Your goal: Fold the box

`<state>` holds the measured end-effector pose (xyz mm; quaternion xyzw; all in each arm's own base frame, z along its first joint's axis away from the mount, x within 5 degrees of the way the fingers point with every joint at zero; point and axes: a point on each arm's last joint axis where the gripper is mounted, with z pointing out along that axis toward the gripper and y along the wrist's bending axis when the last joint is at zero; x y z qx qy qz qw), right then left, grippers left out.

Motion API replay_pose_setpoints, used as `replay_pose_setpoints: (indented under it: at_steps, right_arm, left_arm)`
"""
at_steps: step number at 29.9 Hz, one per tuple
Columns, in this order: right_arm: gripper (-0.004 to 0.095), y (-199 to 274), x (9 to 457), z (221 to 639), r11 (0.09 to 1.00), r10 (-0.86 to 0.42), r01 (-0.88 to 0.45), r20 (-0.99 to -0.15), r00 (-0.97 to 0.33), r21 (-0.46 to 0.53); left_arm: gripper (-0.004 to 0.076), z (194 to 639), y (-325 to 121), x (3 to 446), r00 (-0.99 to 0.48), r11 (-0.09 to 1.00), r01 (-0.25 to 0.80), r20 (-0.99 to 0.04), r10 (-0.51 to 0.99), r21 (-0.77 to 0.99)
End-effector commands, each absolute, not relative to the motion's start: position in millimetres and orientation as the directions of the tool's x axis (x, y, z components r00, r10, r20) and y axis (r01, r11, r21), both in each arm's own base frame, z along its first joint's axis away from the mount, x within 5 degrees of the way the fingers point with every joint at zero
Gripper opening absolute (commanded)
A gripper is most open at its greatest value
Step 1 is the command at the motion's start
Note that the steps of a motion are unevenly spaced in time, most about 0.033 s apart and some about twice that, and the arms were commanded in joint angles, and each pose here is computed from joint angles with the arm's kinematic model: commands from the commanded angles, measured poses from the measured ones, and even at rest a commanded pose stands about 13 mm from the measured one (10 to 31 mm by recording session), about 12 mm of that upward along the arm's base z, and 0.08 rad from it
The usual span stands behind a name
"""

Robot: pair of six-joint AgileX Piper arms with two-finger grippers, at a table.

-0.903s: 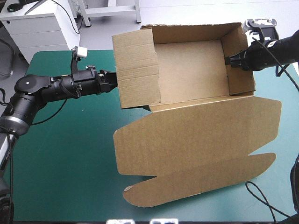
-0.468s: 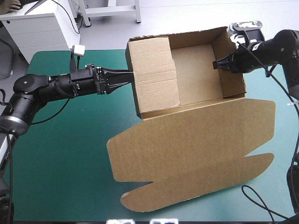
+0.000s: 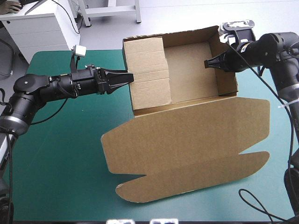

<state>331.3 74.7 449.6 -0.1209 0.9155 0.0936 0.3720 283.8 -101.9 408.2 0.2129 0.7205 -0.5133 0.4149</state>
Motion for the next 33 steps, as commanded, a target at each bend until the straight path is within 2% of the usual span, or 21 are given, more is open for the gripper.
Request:
replay_pose_setpoints:
  at_steps: [1, 4, 7, 11, 14, 21, 27, 33]
  right_arm:
    - [-0.0012, 84, 316, 481, 0.952, -0.085, -0.286, -0.809, -0.581, 0.106]
    - [-0.0013, 93, 316, 478, 0.956, -0.110, -0.285, -0.806, -0.582, 0.075]
    - [-0.0013, 100, 316, 478, 0.954, -0.104, -0.287, -0.810, -0.577, 0.082]
    - [-0.0013, 105, 315, 479, 0.946, -0.078, -0.300, -0.817, -0.572, 0.119]
    - [-0.0013, 107, 316, 478, 0.939, -0.058, -0.307, -0.812, -0.581, 0.153]
    - [-0.0013, 115, 322, 477, 0.919, -0.007, -0.327, -0.818, -0.575, 0.222]
    - [-0.0013, 118, 323, 481, 0.902, 0.026, -0.347, -0.833, -0.552, 0.258]
    - [-0.0013, 118, 322, 481, 0.901, 0.020, -0.351, -0.833, -0.553, 0.254]
  left_arm:
    - [0.0442, 426, -107, 277, -0.523, 0.403, 0.744, -0.840, -0.144, -0.533]
    - [0.0441, 424, -114, 279, -0.514, 0.459, 0.728, -0.849, -0.125, -0.509]
    - [0.0440, 428, -123, 281, -0.491, 0.561, 0.700, -0.868, -0.070, -0.441]
    - [0.0428, 440, -133, 280, -0.448, 0.718, 0.632, -0.894, 0.031, -0.292]
    - [0.0393, 454, -137, 278, -0.418, 0.790, 0.575, -0.907, 0.058, -0.214]
    - [0.0379, 475, -143, 269, -0.379, 0.856, 0.505, -0.920, 0.102, -0.114]
    - [0.0379, 463, -146, 279, -0.470, 0.870, 0.485, -0.867, 0.169, -0.093]
    - [0.0387, 450, -149, 296, -0.526, 0.901, 0.415, -0.841, 0.123, -0.128]
